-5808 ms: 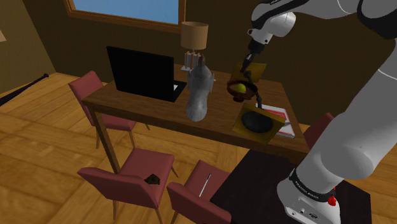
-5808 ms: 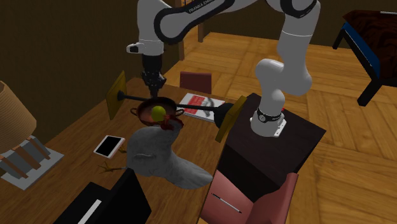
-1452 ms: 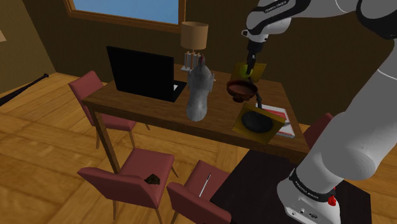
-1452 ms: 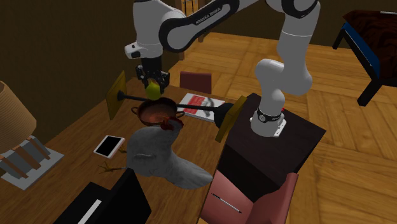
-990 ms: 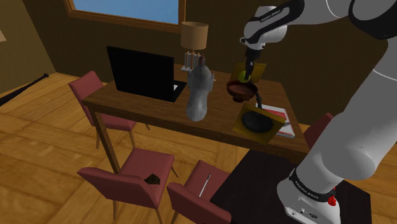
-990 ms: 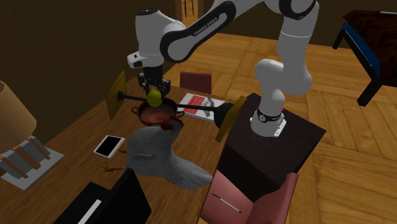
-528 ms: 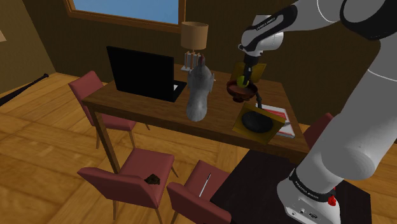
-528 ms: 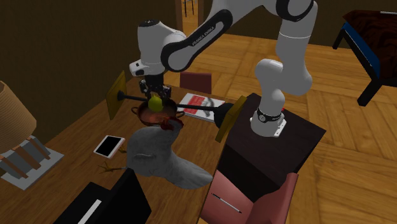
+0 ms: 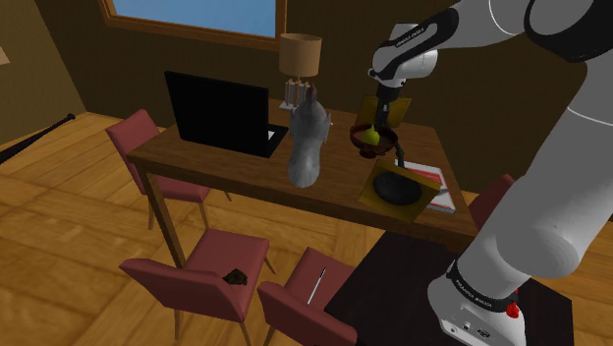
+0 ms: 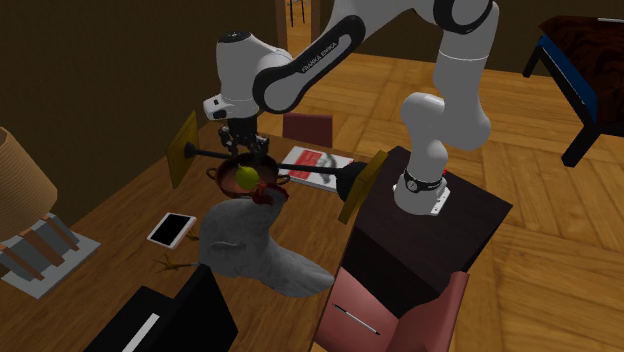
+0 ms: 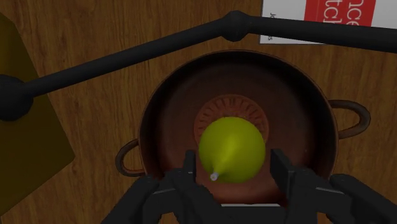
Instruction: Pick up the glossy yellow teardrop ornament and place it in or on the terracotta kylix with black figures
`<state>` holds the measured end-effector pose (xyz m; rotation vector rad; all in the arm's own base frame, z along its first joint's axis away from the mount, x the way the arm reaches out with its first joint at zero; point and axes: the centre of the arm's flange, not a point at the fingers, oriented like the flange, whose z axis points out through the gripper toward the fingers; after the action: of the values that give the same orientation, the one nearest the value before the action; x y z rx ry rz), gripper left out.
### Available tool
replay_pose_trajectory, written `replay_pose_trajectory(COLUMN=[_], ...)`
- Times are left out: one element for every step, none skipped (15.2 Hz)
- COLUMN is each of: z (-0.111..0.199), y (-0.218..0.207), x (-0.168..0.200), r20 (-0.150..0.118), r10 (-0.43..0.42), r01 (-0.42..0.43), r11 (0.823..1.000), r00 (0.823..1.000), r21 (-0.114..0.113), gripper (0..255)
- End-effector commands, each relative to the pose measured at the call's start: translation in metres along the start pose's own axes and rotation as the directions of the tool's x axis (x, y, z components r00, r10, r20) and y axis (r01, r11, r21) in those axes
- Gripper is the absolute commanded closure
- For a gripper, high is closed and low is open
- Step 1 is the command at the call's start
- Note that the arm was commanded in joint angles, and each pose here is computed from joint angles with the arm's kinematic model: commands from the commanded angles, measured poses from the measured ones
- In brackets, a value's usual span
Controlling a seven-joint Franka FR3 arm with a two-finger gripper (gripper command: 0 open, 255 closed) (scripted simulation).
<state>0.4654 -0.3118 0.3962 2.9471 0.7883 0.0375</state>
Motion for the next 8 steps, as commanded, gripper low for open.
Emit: replay_pose_trajectory(z=[0.000,0.000,0.000,0.000,-0.013,-0.026,-0.040,-0.050], y=[0.000,0.000,0.000,0.000,0.000,0.000,0.000,0.000], x=[0.000,0.000,0.000,0.000,0.000,0.000,0.000,0.000], r20=[0.000,0.000,0.000,0.000,0.000,0.000,0.000,0.000], r10=[0.000,0.000,0.000,0.000,0.000,0.000,0.000,0.000], r01=[0.000,0.000,0.000,0.000,0.000,0.000,0.000,0.000], r11=[1.000,1.000,1.000,1.000,1.000,1.000,1.000,1.000], r00=[1.000,1.000,1.000,1.000,1.000,1.000,1.000,1.000], r21=[0.000,0.000,0.000,0.000,0.000,0.000,0.000,0.000], gripper=[0,0,0,0,0,0,0,0])
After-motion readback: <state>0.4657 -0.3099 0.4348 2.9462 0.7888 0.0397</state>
